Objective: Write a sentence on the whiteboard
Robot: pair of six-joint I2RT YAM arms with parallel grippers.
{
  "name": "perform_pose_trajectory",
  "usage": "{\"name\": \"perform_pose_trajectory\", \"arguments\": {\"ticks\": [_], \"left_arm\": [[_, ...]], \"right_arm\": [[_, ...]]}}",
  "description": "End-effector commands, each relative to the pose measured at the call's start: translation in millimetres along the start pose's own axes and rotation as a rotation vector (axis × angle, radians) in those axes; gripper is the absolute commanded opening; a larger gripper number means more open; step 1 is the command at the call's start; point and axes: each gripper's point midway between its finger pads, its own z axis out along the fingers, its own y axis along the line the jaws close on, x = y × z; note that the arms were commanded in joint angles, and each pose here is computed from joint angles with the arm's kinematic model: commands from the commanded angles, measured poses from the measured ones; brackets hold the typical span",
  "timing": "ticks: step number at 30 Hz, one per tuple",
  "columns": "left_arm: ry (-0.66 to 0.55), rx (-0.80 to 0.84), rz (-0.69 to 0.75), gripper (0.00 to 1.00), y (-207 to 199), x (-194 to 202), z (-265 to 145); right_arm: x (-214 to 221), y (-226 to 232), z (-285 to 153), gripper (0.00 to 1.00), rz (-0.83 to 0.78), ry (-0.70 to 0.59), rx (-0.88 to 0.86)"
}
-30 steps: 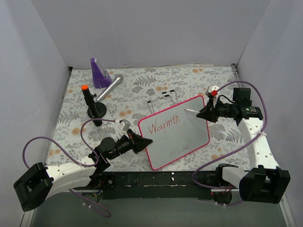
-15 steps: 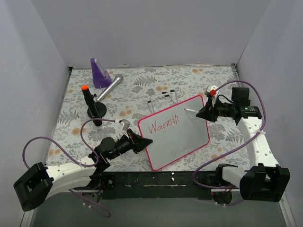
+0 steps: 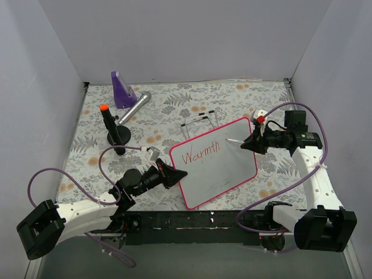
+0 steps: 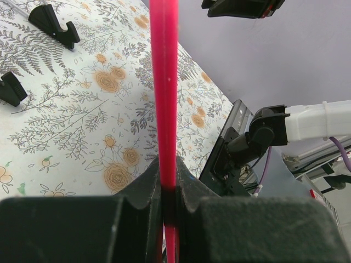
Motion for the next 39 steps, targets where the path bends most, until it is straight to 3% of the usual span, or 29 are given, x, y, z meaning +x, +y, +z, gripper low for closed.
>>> {"name": "perform_pose_trajectory", "arguments": {"ticks": [1,32,39], "left_arm": [[-0.064,0.065,0.045,0.0,-16.6,-18.7,1.4],[-0.061,0.065,0.048,0.0,-16.0,-17.5,0.7],[-0.061,0.065,0.048,0.0,-15.6,-17.2,1.3]], "right_arm": [[7.9,8.1,3.6,0.01,0.013,0.006,-0.038],[6.7,-24.8,3.9,0.01,0.043,0.015,0.093],[15.5,-12.9,3.6,0.01,0.024,0.047,0.026]]}}
